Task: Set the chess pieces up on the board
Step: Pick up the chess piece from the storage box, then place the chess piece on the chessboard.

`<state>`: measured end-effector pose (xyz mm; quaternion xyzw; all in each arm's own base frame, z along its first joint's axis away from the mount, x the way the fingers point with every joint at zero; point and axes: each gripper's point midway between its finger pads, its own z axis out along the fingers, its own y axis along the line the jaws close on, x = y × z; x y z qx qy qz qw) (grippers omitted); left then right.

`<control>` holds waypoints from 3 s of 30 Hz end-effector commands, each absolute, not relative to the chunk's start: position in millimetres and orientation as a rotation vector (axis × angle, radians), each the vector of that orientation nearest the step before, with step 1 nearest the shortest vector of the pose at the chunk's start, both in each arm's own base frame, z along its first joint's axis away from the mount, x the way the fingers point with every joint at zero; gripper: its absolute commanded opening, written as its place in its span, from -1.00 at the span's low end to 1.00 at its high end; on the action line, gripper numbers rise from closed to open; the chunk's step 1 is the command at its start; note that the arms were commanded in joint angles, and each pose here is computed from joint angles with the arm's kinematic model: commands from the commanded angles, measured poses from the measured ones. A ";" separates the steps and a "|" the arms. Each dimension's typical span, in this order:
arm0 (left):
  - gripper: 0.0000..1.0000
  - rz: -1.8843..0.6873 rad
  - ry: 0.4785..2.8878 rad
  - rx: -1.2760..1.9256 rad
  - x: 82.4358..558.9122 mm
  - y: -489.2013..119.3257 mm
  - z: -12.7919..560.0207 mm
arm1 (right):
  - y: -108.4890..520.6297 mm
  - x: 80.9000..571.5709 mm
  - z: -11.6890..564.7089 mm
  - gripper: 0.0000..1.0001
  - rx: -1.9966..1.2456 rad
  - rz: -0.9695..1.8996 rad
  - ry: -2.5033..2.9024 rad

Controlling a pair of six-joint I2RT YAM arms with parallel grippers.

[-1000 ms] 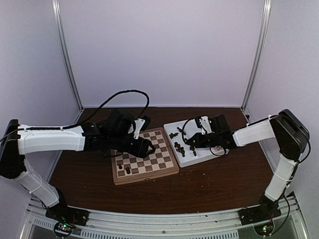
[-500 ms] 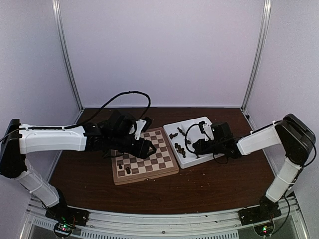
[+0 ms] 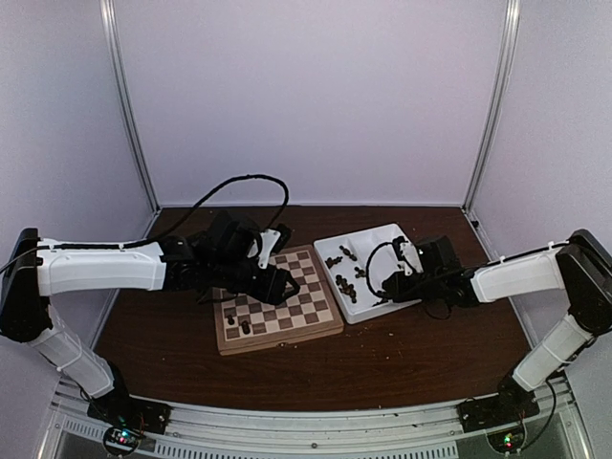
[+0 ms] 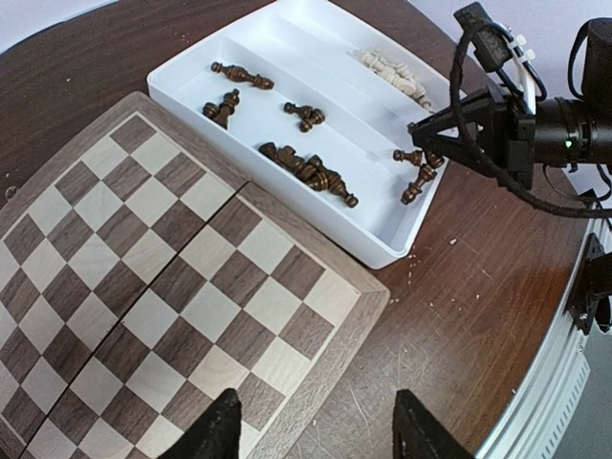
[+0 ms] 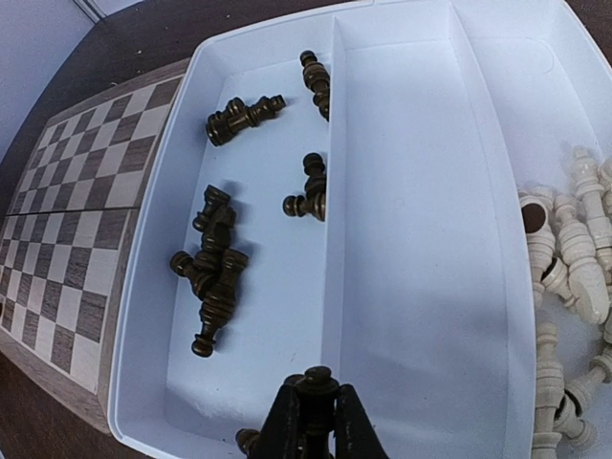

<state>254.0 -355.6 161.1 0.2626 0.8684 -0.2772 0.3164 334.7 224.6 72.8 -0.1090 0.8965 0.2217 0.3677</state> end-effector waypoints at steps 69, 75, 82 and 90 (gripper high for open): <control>0.07 -0.964 2.038 0.612 271.0 -378.5 237.8 | 342.1 286.2 225.0 -0.95 -0.791 1.072 1.854; 0.07 -1.036 2.013 0.640 261.2 -381.9 226.0 | 377.2 277.8 218.7 -0.94 -0.822 1.150 1.855; 0.10 -1.101 1.992 0.673 252.2 -385.9 216.5 | 401.9 282.8 205.7 -0.95 -0.754 1.143 1.895; 0.06 -1.076 2.013 0.696 249.1 -381.8 203.8 | 410.4 294.4 211.1 -0.95 -0.633 1.166 1.919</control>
